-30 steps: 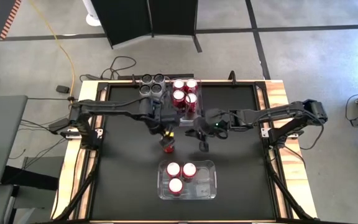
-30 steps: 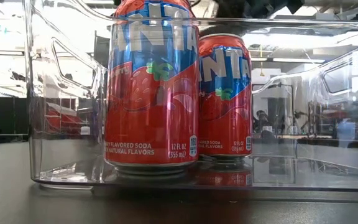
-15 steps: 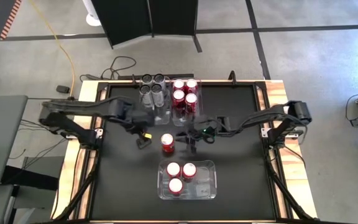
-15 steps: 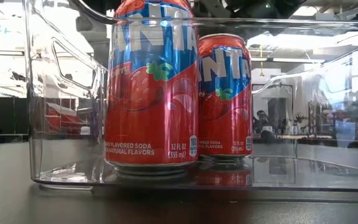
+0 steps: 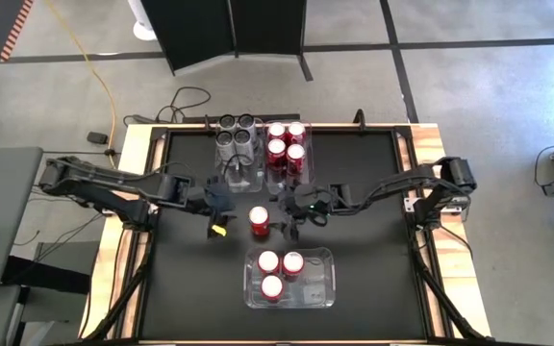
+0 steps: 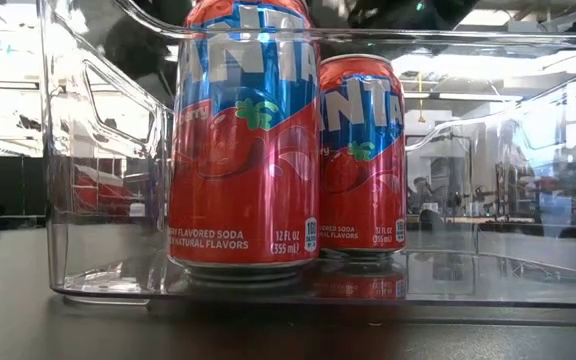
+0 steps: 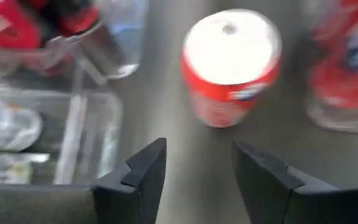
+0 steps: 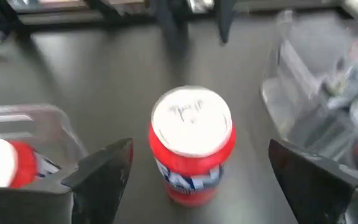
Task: Sort soda cans
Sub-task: Put the orange soda can into the bottom center transparent bin
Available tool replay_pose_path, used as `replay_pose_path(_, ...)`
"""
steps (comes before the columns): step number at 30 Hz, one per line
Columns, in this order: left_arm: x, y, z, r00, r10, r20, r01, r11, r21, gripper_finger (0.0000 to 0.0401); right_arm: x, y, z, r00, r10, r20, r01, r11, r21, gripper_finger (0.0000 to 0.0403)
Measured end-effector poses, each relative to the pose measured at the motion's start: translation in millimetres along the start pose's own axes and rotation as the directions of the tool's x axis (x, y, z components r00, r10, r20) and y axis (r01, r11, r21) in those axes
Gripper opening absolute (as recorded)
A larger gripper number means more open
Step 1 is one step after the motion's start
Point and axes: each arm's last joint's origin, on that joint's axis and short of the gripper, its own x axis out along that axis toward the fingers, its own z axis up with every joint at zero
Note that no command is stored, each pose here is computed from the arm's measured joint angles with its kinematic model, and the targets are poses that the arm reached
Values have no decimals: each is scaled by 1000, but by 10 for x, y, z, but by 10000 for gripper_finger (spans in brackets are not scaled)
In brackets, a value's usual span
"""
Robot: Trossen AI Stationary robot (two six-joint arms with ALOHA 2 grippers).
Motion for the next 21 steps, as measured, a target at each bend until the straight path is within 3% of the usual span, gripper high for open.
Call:
replay_pose_path(4,154,-16,26,999,9,32,-10,999,47,174,130,-12,2,998,51,-24,-50,999,21,385)
replay_pose_path(11,375,-70,118,995,3,103,-8,999,44,174,315,-60,71,999,45,-24,-45,999,6,395)
replay_pose_path(21,379,-43,110,996,10,92,-14,999,40,174,342,-127,25,995,62,-84,-62,998,-4,381)
